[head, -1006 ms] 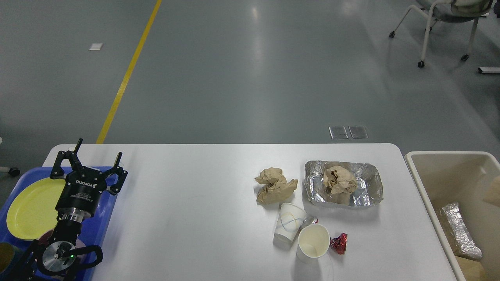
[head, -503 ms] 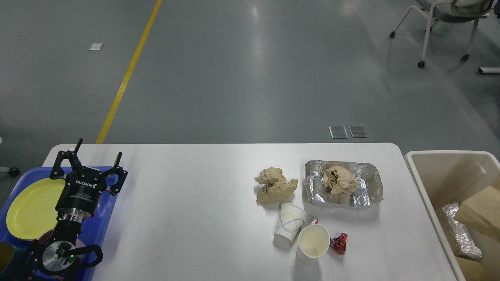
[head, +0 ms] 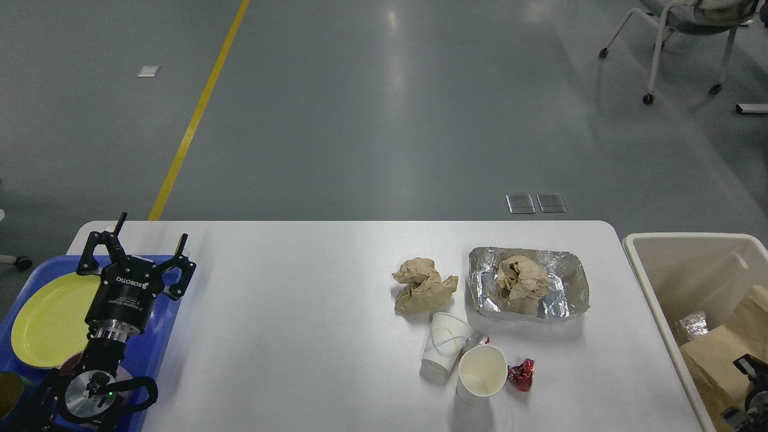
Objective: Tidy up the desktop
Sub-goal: 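Withdraw the right gripper up from the bin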
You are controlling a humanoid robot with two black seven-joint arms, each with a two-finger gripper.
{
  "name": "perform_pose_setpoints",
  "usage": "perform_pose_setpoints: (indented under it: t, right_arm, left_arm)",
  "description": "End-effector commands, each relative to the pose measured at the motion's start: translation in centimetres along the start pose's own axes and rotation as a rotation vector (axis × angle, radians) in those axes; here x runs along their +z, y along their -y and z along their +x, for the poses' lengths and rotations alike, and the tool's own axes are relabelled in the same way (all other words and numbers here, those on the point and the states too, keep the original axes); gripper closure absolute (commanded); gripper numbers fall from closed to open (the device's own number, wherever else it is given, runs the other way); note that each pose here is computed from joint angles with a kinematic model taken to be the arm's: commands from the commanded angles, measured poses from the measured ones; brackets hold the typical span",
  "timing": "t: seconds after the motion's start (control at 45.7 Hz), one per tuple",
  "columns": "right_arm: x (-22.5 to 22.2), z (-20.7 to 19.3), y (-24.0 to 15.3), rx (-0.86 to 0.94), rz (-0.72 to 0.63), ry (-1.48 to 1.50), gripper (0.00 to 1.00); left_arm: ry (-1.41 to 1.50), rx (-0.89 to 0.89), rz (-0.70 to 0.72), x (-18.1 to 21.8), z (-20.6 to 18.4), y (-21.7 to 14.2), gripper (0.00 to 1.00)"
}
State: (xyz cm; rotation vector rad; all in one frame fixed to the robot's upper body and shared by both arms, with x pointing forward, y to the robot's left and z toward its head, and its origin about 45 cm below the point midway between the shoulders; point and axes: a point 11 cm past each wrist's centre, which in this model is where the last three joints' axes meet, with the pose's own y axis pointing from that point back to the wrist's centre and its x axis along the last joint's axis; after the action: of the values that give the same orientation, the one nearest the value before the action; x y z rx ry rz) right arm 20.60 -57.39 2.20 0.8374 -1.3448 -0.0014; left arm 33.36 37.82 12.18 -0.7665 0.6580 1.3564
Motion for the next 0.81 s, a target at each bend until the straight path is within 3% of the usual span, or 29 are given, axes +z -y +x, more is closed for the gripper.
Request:
perform_pose_setpoints:
  t: [0.0, 0.022, 0.044, 0.131, 0.153, 0.634, 0.787]
  right_arm:
    - [-0.3, -0.6, -0.2, -0.005, 0.004, 0.005, 1.00]
    - [-0.4, -0.6, -0.2, -0.002, 0.005, 0.005, 1.00]
    - [-0.4, -0.5, -0.2, 0.005, 0.006, 0.006, 0.91]
    - [-0.5, 0.1, -0.2, 0.052, 0.008, 0.007, 0.15]
    - [-0.6, 0.2, -0.2, 0.055, 0.011, 0.005, 0.00]
    - [-2.4, 1.0, 0.0, 0.015, 0.024, 0.025, 0.00]
    - [-0.5, 5.2, 0.5, -0.086, -0.125, 0.028, 0.00]
  left_arm:
    - [0.000, 0.000, 0.000, 0.0, 0.0, 0.0, 0.04]
    - [0.000, 0.000, 0.000, 0.0, 0.0, 0.0, 0.04]
    - [0.000, 0.000, 0.000, 0.0, 0.0, 0.0, 0.04]
    - [0.000, 0.000, 0.000, 0.0, 0.0, 0.0, 0.04]
    - [0.000, 0.000, 0.000, 0.0, 0.0, 0.0, 0.04]
    - [0.000, 0.000, 0.000, 0.0, 0.0, 0.0, 0.04]
    - [0.000, 0.000, 0.000, 0.0, 0.0, 0.0, 0.04]
